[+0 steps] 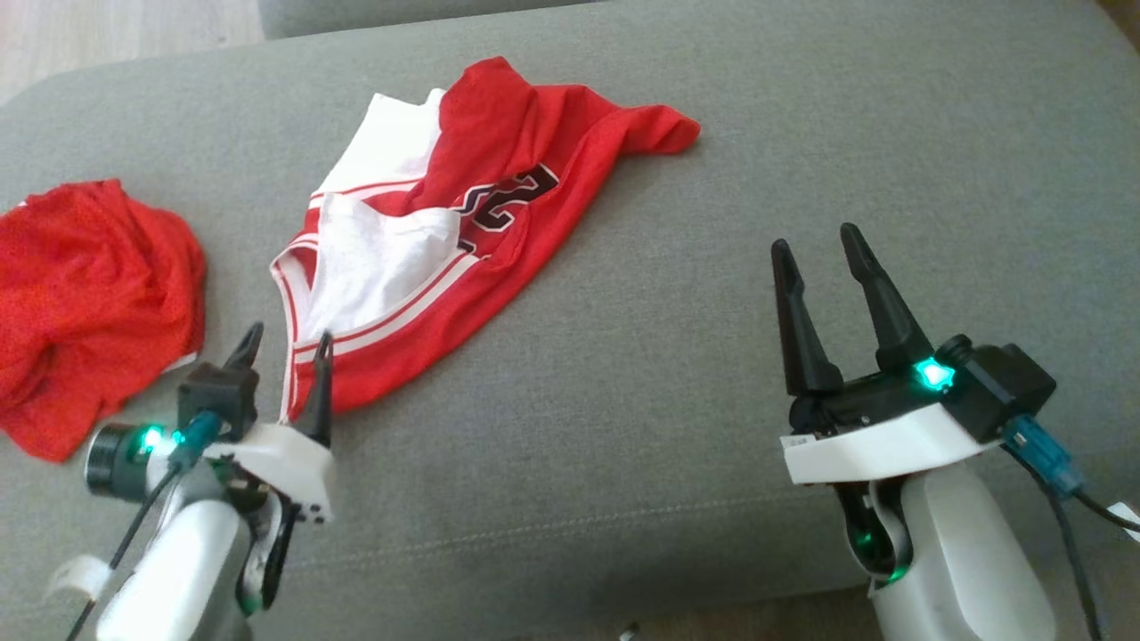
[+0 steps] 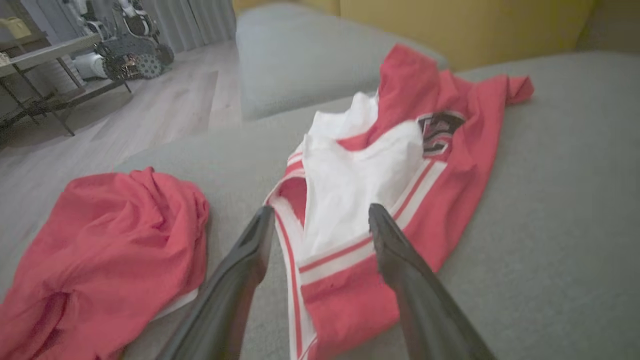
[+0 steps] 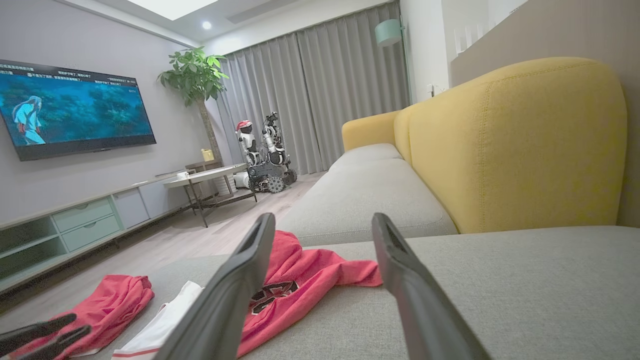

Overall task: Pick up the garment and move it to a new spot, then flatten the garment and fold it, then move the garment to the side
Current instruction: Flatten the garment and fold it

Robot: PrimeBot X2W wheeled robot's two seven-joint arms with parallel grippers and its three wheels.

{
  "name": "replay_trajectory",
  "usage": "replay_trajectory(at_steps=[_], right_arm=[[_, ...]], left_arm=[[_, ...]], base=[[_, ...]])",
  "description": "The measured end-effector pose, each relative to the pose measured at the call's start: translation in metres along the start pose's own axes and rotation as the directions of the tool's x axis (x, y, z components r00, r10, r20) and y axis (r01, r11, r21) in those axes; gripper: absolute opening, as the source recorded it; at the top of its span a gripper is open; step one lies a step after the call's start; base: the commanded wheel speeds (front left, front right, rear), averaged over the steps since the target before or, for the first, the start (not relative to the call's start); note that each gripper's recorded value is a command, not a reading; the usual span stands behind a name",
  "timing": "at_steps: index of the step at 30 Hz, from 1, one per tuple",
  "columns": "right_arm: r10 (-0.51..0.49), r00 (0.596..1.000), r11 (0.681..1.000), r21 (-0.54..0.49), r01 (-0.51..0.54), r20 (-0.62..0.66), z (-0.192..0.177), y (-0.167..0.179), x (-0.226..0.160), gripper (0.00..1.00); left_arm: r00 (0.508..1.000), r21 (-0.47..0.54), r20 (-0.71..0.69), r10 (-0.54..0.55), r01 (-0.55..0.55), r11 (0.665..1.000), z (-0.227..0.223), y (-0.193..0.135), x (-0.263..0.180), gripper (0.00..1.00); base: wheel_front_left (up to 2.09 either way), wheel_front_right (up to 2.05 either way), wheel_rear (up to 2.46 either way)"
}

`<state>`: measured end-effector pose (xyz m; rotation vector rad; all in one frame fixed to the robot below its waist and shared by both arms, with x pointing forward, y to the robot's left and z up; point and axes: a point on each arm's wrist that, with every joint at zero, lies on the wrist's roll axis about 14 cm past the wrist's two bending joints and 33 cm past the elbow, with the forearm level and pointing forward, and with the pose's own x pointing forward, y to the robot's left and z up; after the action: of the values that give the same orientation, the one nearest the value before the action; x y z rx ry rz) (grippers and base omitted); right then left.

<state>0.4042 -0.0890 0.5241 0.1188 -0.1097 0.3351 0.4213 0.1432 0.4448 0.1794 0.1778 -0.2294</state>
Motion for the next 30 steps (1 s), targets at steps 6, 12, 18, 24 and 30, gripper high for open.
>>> replay_trajectory(at_steps=[6,12,18,24,30], right_arm=[[-0.016,1.0,1.0,0.0,0.016,-0.011,-0.004,-0.003,-0.004,1.0],[-0.031,0.999,0.999,-0.017,0.03,-0.025,-0.009,-0.009,-0.006,1.0],[-0.047,0.998,0.999,-0.017,0.047,-0.034,-0.013,-0.015,-0.006,1.0],[-0.061,0.996,0.998,-0.016,0.06,-0.06,-0.022,-0.021,-0.008,1.0],[-0.103,0.993,0.995,-0.023,0.102,-0.059,-0.024,-0.04,-0.002,1.0]], left_arm=[[0.984,-0.23,0.158,0.082,-0.044,0.972,0.042,-0.006,-0.009,1.0],[0.971,-0.318,0.193,0.144,-0.077,0.945,0.051,-0.005,-0.019,1.0],[0.98,-0.278,0.167,0.106,-0.056,0.959,0.039,-0.009,-0.004,1.0],[0.99,-0.218,0.126,0.055,-0.026,0.976,0.029,-0.011,0.03,1.0],[1.0,-0.125,0.022,0.008,-0.005,0.992,0.02,0.001,0.085,1.0]], base=[[0.0,0.0,0.0],[0.0,0.0,0.0],[0.0,0.0,0.0],[0.0,0.0,0.0],[0.0,0.0,0.0]])
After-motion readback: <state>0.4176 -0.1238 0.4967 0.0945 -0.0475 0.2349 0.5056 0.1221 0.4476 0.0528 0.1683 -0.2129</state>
